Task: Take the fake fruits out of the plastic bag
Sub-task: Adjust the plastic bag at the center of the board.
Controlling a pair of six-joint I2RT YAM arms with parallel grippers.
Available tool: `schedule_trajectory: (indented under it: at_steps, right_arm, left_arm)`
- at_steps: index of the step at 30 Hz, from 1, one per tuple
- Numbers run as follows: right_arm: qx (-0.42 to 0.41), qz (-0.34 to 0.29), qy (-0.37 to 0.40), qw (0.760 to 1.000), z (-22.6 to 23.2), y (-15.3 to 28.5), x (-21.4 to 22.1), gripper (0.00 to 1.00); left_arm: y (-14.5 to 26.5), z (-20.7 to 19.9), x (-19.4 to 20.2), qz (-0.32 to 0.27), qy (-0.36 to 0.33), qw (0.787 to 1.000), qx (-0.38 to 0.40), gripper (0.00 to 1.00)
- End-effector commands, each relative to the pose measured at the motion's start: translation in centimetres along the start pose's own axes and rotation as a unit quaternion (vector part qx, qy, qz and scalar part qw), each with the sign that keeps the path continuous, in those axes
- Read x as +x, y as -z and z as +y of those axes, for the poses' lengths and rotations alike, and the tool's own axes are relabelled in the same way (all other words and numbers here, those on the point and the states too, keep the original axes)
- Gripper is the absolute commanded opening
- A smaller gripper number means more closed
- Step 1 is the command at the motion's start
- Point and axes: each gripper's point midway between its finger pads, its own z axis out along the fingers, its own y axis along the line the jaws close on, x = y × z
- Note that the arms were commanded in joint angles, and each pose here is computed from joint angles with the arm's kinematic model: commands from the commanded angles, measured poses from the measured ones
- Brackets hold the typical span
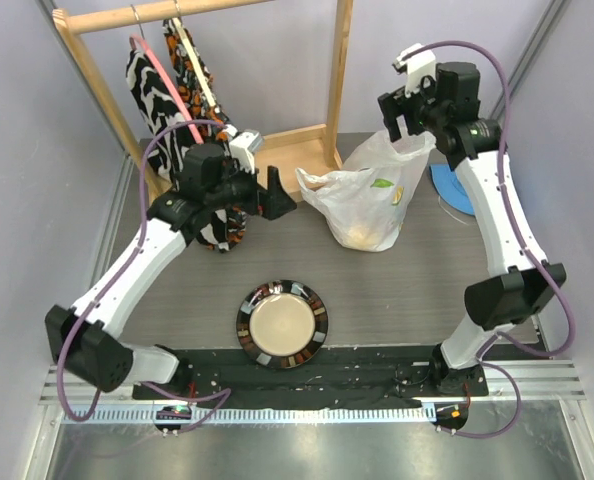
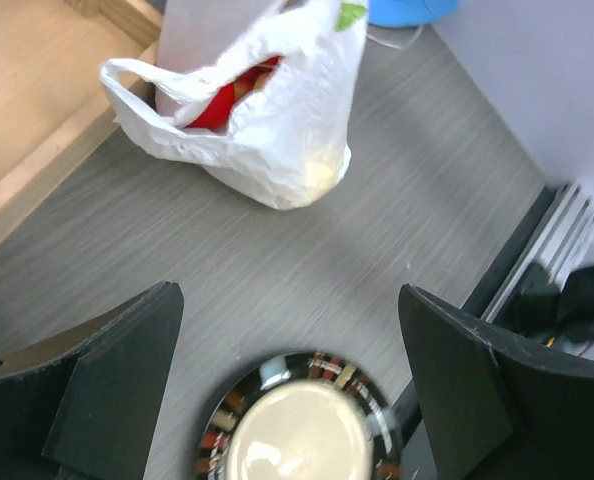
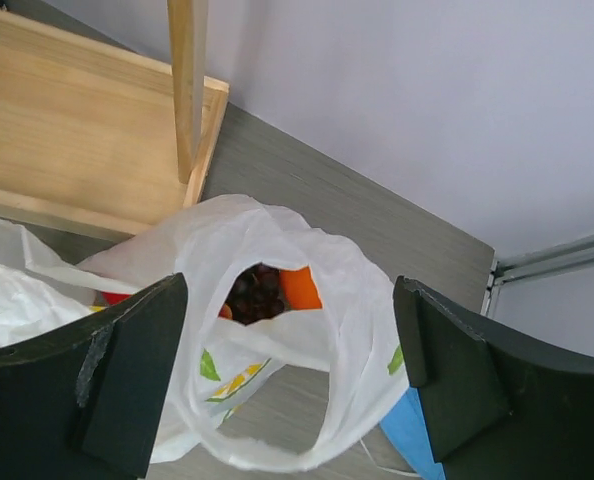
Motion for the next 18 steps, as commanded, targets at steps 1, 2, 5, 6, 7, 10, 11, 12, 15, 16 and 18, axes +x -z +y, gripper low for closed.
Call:
schedule_trajectory:
  at_steps: [1,2,5,6,7,10,11,12,15,16,18]
  right_arm:
    - [0.032,-0.019,0.056,0.998,-1.8,-1.1,-2.3,0.91]
    - [0.029,-0.017,0.069,0.997,-1.8,-1.0,-2.3,0.92]
    - [0.023,-0.009,0.138,0.99,-2.0,0.7,-2.2,0.94]
    - [0.024,-0.005,0.159,0.987,-2.0,1.8,-1.9,0.96]
    - [0.025,-0.001,0.177,0.984,-2.1,2.3,-1.6,0.97]
    - [0.027,0.017,0.23,0.973,-2.2,3.5,-0.1,0.98]
    - [0.031,0.025,0.237,0.971,-2.3,3.8,0.4,0.99]
    - [0.028,0.033,0.237,0.97,-2.2,3.7,1.2,0.98]
    - [0.036,0.052,0.244,0.968,-2.5,3.9,2.2,0.98]
    - [0.038,0.055,0.245,0.967,-2.6,3.9,2.4,0.98]
    - [0.045,0.063,0.245,0.966,-2.8,3.8,2.6,0.98]
  left_arm:
    - [-2.8,1.4,-5.1,-0.081,0.108,0.99,-0.04,0.94]
    - [-4.0,3.2,-5.5,-0.084,0.127,0.985,-0.082,0.94]
    - [-5.7,5.4,-5.1,-0.072,0.203,0.969,-0.121,0.95]
    - [-6.1,5.5,-5.0,-0.072,0.229,0.963,-0.118,0.95]
    - [-6.7,5.6,-5.4,-0.082,0.249,0.959,-0.11,0.95]
    - [-9.2,5.2,-5.6,-0.084,0.313,0.942,-0.085,0.95]
    - [-9.6,5.0,-6.4,-0.091,0.33,0.936,-0.08,0.94]
    - [-10.6,5.7,-5.8,-0.087,0.342,0.931,-0.091,0.93]
    - [-11.7,5.8,-6.3,-0.087,0.375,0.918,-0.095,0.88]
    - [-12.7,6.0,-5.9,-0.081,0.378,0.917,-0.093,0.83]
    - [-13.2,5.8,-6.7,-0.084,0.386,0.915,-0.089,0.76]
